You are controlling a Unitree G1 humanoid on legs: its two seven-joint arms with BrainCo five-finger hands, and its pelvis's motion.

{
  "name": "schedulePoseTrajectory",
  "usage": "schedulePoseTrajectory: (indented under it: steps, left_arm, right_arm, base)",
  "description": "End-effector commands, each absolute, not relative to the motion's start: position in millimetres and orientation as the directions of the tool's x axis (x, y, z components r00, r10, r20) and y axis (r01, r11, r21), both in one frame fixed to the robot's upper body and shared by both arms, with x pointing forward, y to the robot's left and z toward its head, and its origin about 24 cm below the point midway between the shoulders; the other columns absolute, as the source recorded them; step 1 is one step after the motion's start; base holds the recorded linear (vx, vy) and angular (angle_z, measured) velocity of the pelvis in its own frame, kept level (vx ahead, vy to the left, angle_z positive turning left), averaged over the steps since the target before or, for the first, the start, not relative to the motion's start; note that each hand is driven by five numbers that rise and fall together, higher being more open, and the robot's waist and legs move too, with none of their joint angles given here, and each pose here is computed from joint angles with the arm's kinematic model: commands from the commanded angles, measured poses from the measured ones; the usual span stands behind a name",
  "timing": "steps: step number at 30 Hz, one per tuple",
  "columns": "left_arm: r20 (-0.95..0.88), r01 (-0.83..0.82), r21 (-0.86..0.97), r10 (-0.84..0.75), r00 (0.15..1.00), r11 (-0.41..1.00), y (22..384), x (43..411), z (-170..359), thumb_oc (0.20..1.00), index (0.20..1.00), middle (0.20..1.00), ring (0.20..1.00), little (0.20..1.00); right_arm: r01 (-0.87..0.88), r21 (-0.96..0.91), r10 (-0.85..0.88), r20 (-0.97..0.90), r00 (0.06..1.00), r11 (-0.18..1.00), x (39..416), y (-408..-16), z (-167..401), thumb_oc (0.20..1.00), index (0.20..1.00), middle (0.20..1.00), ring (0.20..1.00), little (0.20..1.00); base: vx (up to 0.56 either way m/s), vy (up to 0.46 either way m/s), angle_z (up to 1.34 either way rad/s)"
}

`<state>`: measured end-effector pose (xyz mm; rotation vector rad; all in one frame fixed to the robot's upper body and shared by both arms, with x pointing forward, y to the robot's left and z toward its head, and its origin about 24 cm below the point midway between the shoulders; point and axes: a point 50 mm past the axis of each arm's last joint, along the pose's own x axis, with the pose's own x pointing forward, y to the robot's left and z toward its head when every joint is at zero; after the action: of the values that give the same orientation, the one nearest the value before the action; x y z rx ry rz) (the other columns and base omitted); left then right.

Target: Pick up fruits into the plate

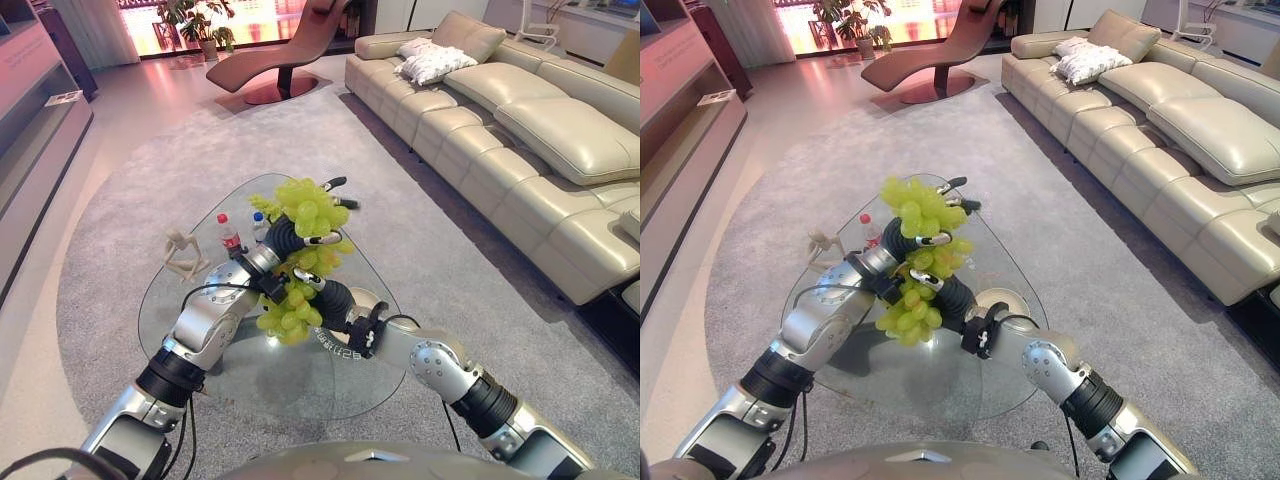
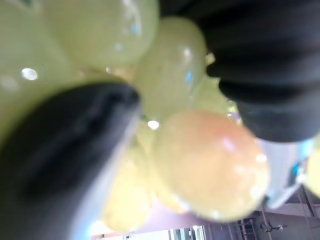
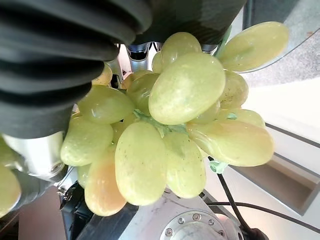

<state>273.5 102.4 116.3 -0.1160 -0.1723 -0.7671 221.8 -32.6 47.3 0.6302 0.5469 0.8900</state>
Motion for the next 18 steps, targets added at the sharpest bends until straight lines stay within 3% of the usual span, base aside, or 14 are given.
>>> schedulePoseTrajectory:
  steps: [1,10,18]
  left_arm:
    - [0.224,0.762,-0.033,-0.738,0.636,0.647,92.3,275.6,124.3,1.000,1.000,1.000,1.000,1.000]
    - [0.142,0.611,0.029,-0.608,0.781,0.791,146.7,277.6,107.9,1.000,1.000,1.000,1.000,1.000]
    - [0.056,0.497,0.064,-0.500,0.864,0.865,178.1,273.9,87.4,1.000,1.000,1.000,1.000,1.000]
  right_arm:
    - [-0.696,0.681,0.832,0.237,0.501,0.225,234.5,-12.8,122.7,0.200,0.200,0.200,0.200,0.200]
    - [-0.610,0.690,0.702,0.206,0.682,0.390,255.4,-65.3,113.4,0.200,0.200,0.200,0.200,0.200]
    - [-0.531,0.684,0.606,0.162,0.779,0.500,263.3,-96.0,98.5,0.200,0.200,0.200,0.200,0.200]
  base:
    - [0.00,0.039,0.00]
    - [0.01,0.032,0.02]
    - [0.00,0.009,0.05]
